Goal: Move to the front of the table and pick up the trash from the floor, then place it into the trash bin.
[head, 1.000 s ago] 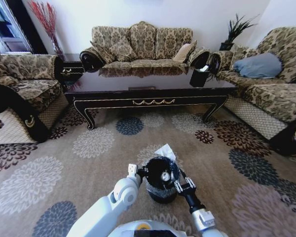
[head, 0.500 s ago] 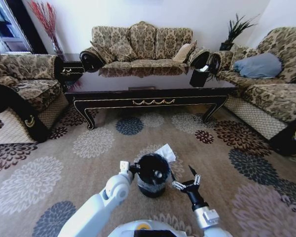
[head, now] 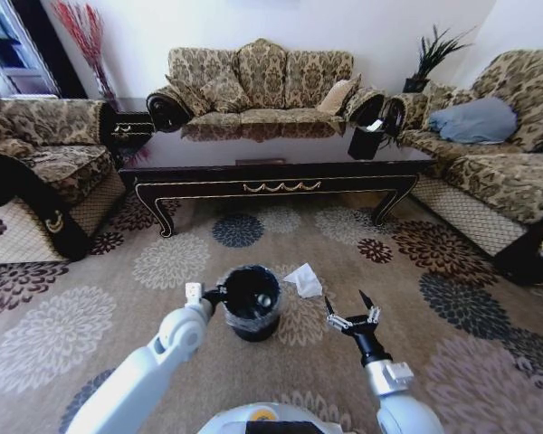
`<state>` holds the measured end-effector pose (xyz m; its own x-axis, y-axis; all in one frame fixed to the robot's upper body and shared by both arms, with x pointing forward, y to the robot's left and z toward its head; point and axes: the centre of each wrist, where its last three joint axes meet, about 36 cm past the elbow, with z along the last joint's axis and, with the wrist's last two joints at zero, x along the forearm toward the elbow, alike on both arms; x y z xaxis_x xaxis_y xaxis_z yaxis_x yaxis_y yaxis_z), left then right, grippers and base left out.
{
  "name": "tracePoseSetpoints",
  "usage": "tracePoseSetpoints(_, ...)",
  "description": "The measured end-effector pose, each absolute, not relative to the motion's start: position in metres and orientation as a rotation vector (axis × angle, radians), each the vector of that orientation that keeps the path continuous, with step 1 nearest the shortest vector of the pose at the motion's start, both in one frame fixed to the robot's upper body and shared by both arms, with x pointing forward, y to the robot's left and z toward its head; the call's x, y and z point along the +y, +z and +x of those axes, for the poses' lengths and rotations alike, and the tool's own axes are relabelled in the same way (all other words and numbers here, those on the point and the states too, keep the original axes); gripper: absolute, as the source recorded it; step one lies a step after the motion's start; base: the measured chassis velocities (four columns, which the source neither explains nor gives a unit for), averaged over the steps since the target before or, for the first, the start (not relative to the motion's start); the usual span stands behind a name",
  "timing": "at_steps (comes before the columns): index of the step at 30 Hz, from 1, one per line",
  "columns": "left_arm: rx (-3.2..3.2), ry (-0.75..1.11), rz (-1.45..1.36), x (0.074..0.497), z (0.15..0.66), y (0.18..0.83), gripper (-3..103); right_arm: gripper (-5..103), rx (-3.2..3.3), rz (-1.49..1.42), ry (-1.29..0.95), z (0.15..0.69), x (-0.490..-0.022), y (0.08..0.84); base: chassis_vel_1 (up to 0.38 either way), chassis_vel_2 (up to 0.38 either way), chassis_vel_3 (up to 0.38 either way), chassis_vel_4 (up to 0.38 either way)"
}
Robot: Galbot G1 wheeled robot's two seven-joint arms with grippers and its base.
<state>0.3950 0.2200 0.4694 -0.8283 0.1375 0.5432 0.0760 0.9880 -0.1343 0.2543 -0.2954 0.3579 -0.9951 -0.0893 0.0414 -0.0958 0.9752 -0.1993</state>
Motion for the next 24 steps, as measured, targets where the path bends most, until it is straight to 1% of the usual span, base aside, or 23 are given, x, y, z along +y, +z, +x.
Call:
tracePoseSetpoints(2, -2.552, 0.146, -0.142, 0.223, 0.395, 0.470, 4, 100, -3.077, 0.142, 0.320, 0.258, -0.300, 0.352, 0.000, 0.000, 0.000, 0.000)
tracePoseSetpoints(6, -2.564, 0.189, -0.072, 0.248, 0.402, 0.472, 4, 100, -3.039, 0.147, 0.334, 0.288, -0.316, 0.327, 0.000, 0.000, 0.000, 0.000)
tracePoseSetpoints(10, -2.566, 0.255, -0.018, 0.262, 0.408, 0.479, 4, 100, -3.020, 0.154, 0.309, 0.310, -0.322, 0.318, 0.000, 0.000, 0.000, 0.000)
tracePoseSetpoints(12, -2.574, 0.280, 0.030, 0.277, 0.413, 0.485, 4, 100, -2.984, 0.161, 0.292, 0.332, -0.329, 0.304, 0.000, 0.000, 0.000, 0.000)
tracePoseSetpoints(13, -2.574, 0.280, 0.030, 0.277, 0.413, 0.485, 4, 100, -2.984, 0.161, 0.292, 0.332, -0.329, 0.304, 0.000, 0.000, 0.000, 0.000)
tracePoseSetpoints(15, -2.576, 0.281, 0.050, 0.285, 0.413, 0.485, 4, 100, -2.961, 0.160, 0.258, 0.347, -0.330, 0.297, 0.000, 0.000, 0.000, 0.000)
tracePoseSetpoints(17, -2.567, 0.278, 0.077, 0.296, 0.412, 0.481, 4, 100, -2.933, 0.149, 0.177, 0.372, -0.329, 0.289, 0.000, 0.000, 0.000, 0.000)
tracePoseSetpoints(18, -2.567, 0.278, 0.077, 0.296, 0.412, 0.481, 4, 100, -2.933, 0.149, 0.177, 0.372, -0.329, 0.289, 0.000, 0.000, 0.000, 0.000)
tracePoseSetpoints(22, -2.543, 0.274, 0.103, 0.302, 0.405, 0.473, 4, 100, -2.916, 0.149, 0.143, 0.424, -0.325, 0.277, 0.000, 0.000, 0.000, 0.000)
tracePoseSetpoints(24, -2.541, 0.274, 0.103, 0.302, 0.404, 0.472, 4, 100, -2.912, 0.156, 0.140, 0.431, -0.324, 0.275, 0.000, 0.000, 0.000, 0.000)
